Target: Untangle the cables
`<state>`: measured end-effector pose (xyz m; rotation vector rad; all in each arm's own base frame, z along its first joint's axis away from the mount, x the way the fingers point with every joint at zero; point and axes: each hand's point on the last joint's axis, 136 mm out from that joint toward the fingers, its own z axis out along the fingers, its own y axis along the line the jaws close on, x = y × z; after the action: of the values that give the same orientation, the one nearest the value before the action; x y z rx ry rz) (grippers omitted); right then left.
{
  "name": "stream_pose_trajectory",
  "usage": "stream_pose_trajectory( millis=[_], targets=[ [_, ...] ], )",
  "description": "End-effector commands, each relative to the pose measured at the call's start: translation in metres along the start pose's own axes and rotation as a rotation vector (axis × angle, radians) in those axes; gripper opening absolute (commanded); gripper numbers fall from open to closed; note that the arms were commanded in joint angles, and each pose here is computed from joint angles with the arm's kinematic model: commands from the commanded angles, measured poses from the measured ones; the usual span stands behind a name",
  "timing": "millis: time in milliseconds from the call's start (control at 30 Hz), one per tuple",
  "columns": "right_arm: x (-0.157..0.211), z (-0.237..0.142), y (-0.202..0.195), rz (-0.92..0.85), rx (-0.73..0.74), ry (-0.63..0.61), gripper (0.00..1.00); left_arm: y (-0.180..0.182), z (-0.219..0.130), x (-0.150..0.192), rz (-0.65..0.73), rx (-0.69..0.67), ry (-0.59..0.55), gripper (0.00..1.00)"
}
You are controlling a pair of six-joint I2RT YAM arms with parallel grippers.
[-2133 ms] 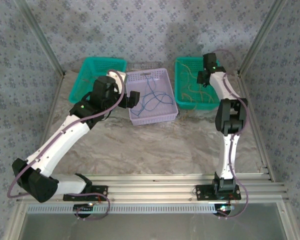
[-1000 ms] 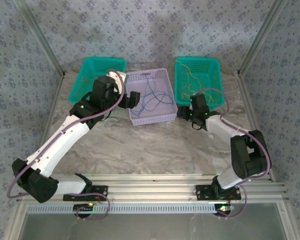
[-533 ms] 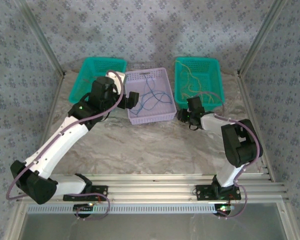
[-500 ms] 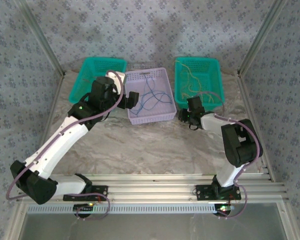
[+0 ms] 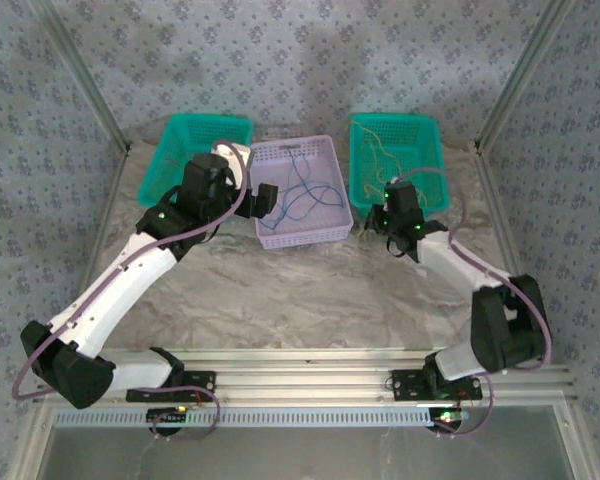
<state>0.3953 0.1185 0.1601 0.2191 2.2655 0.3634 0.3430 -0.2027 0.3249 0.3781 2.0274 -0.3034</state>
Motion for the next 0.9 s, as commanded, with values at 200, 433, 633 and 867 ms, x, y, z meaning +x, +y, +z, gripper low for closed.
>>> stream_pose_trajectory(
  millis=[200, 433, 633, 867],
  targets=[
    [-0.114, -0.037, 0.001, 0.023, -0.027, -0.184, 0.0, -0.001, -0.005, 0.0, 0.018, -0.002, -0.005, 1.0],
    [-0.175, 0.023, -0.014, 0.048, -0.012, -0.132, 0.0, -0.001, -0.002, 0.002, 0.018, -0.001, 0.004, 1.0],
    [-0.164, 0.085, -0.029, 0.096, -0.012, 0.009, 0.08, 0.0, -0.003, 0.002, 0.022, -0.009, 0.004, 1.0],
    [-0.173, 0.054, -0.017, 0.039, 0.008, -0.035, 0.47, -0.001, -0.001, 0.003, 0.023, -0.011, 0.008, 1.0]
  ],
)
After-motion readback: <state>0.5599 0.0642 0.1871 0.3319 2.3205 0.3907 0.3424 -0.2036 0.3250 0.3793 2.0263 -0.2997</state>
